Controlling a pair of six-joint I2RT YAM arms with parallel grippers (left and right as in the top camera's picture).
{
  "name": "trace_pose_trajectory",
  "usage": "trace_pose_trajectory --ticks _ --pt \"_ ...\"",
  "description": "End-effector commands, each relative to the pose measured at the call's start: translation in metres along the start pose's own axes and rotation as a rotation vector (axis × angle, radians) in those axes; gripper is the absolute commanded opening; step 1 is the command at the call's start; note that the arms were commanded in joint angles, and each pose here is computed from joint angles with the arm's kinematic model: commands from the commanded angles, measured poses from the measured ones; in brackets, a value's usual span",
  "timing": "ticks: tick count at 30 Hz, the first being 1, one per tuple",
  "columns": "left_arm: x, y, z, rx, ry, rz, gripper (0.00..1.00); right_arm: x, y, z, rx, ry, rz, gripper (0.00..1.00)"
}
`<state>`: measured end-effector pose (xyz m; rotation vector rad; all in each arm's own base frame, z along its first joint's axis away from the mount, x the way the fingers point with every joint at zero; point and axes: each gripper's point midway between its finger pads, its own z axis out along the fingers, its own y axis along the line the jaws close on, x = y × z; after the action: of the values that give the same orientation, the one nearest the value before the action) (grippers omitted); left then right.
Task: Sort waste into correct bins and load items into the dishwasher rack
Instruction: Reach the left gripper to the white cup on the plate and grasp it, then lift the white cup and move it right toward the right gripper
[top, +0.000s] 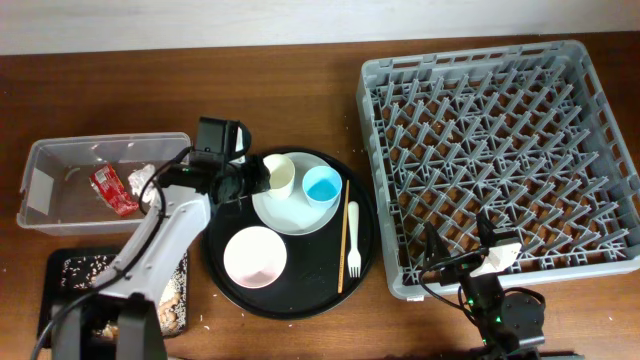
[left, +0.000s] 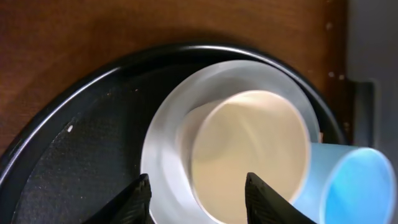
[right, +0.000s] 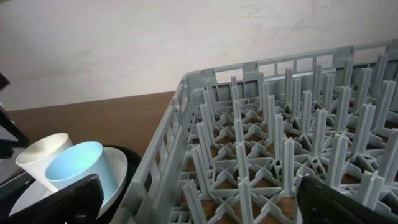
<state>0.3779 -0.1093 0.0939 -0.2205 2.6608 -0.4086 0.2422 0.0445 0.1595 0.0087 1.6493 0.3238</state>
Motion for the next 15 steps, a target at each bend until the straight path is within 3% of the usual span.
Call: trace_pose_trajectory --ticks 1,3,7,10,15 --pt "0.004 0.005 0.014 -0.026 0.025 -0.014 0.43 0.004 0.005 0.0 -0.027 0.013 0.015 0.99" --pt "0.008 0.008 0.022 -0.036 0.048 -0.018 0.42 0.004 0.005 0.0 -0.026 0.013 0.015 0.99" --pt "0.005 0.007 0.024 -0.031 0.037 -0.016 0.13 0.006 0.003 0.001 -0.021 0.021 0.016 0.99" --pt "0.006 0.008 0.023 -0.031 0.041 -0.017 0.03 0.006 0.002 0.001 -0.014 0.02 0.015 0.99" --pt "-0.019 -0.03 -0.017 0.125 -0.041 0.008 0.01 0.006 0.004 0.001 -0.022 0.02 0.016 0.99"
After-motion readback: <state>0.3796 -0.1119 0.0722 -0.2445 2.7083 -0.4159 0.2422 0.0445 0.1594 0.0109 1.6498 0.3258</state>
